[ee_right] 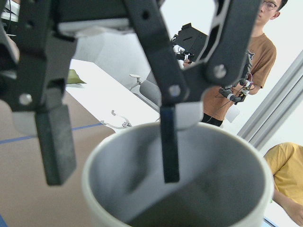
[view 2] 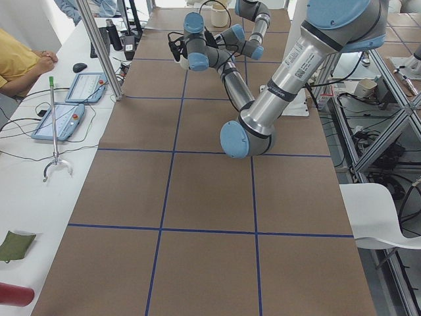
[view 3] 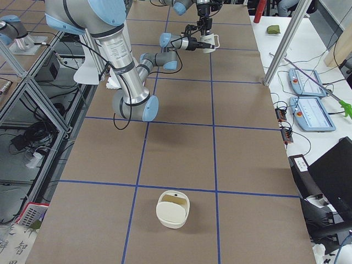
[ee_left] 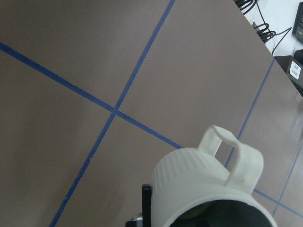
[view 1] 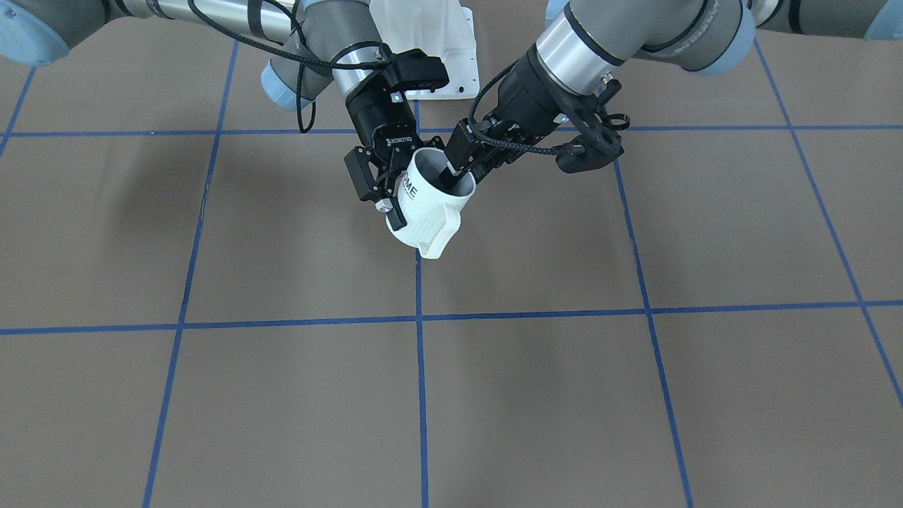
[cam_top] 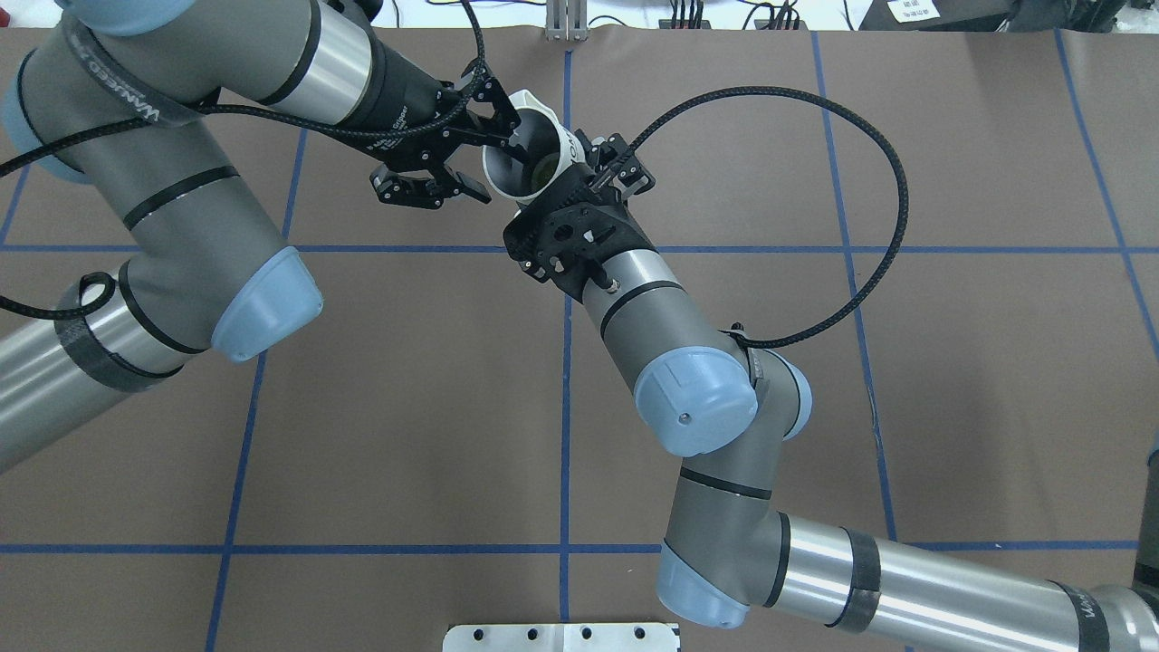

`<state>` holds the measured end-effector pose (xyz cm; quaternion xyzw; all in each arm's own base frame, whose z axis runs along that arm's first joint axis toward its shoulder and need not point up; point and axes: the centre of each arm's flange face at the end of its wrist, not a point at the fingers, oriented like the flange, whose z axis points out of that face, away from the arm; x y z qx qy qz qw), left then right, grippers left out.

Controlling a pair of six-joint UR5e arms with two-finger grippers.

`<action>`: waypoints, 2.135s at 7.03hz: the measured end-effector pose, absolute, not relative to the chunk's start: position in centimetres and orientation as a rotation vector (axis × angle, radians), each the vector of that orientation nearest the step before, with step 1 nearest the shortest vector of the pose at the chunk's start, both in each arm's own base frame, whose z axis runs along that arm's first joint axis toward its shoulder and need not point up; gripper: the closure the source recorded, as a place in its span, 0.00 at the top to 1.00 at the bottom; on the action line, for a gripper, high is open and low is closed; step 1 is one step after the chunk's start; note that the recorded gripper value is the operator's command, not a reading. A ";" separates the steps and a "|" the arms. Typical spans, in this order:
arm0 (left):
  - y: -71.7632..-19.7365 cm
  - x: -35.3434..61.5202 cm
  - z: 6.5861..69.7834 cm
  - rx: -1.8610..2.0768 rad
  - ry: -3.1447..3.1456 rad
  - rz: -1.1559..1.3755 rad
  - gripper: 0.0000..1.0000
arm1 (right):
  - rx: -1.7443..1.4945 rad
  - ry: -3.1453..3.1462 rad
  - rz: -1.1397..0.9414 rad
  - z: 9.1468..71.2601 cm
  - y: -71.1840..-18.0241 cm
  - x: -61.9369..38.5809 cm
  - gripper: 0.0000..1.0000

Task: Left arm hands cup to right arm to dump lemon

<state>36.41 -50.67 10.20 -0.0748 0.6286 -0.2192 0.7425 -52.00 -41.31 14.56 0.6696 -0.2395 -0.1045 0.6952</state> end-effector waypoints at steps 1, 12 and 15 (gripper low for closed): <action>-51.5 35.1 10.6 -0.147 1.369 -0.455 1.00 | 1.483 -0.549 -0.216 15.1 -41.3 -51.8 0.00; -57.9 5.4 46.2 0.250 0.935 0.095 1.00 | 0.722 -0.781 -0.085 25.4 -56.9 -28.2 0.00; -56.4 -2.6 56.5 0.285 0.858 0.207 1.00 | 0.601 -0.830 -0.030 30.7 -51.4 -17.0 0.00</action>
